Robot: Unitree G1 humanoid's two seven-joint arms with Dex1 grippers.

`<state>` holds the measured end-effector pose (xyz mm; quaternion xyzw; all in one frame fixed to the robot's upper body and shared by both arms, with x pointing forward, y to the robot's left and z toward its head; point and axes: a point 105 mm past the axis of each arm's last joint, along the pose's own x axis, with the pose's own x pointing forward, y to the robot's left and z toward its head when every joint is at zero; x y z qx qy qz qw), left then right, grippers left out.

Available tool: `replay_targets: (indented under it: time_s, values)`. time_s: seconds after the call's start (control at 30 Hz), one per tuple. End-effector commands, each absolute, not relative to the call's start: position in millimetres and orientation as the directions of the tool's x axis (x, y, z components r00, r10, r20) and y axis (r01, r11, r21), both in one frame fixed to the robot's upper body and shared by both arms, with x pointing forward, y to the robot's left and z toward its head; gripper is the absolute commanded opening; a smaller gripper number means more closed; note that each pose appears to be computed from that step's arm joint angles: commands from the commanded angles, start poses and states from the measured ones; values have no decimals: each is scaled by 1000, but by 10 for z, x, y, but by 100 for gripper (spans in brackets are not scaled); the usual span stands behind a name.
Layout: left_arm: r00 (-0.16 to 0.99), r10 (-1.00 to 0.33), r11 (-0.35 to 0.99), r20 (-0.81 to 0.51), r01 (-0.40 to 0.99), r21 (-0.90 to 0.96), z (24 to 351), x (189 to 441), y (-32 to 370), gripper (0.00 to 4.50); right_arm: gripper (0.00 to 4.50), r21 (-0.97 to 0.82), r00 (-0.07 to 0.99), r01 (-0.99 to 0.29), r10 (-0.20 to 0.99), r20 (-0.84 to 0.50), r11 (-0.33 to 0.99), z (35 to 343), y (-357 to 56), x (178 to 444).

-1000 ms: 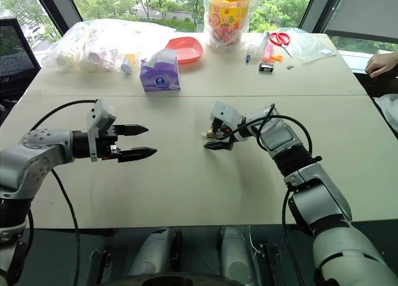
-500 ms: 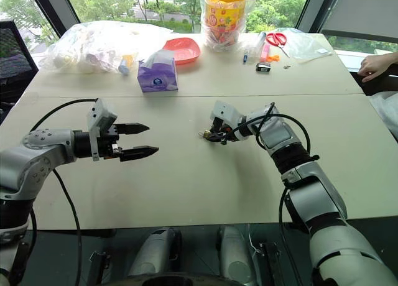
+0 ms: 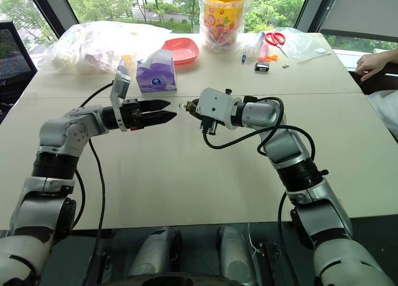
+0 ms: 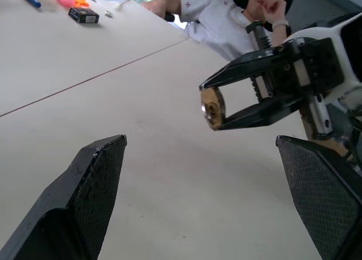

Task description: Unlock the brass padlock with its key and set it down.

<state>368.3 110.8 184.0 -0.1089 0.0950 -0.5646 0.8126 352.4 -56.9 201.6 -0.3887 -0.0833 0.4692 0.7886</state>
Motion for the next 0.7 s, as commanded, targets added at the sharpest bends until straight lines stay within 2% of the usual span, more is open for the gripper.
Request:
replay_targets:
  time_s: [0.03,0.13,0.3,0.7]
  values:
    - [313,-950,301,14,925,-231,2026,3737,1062,444,68,-734,567,-619,806,-170,280,2229,-574,3463]
    - [287,-958,273,27,933,-233,2050,3753,1016,357,68,-742,574,-610,800,-173,278,2237,-579,3447]
    - [253,-967,238,34,942,-236,2062,3730,968,150,68,-743,574,-611,799,-178,273,2230,-580,3413]
    - [260,-965,244,40,942,-230,2051,3727,934,150,68,-736,558,-626,808,-192,258,2195,-542,3372]
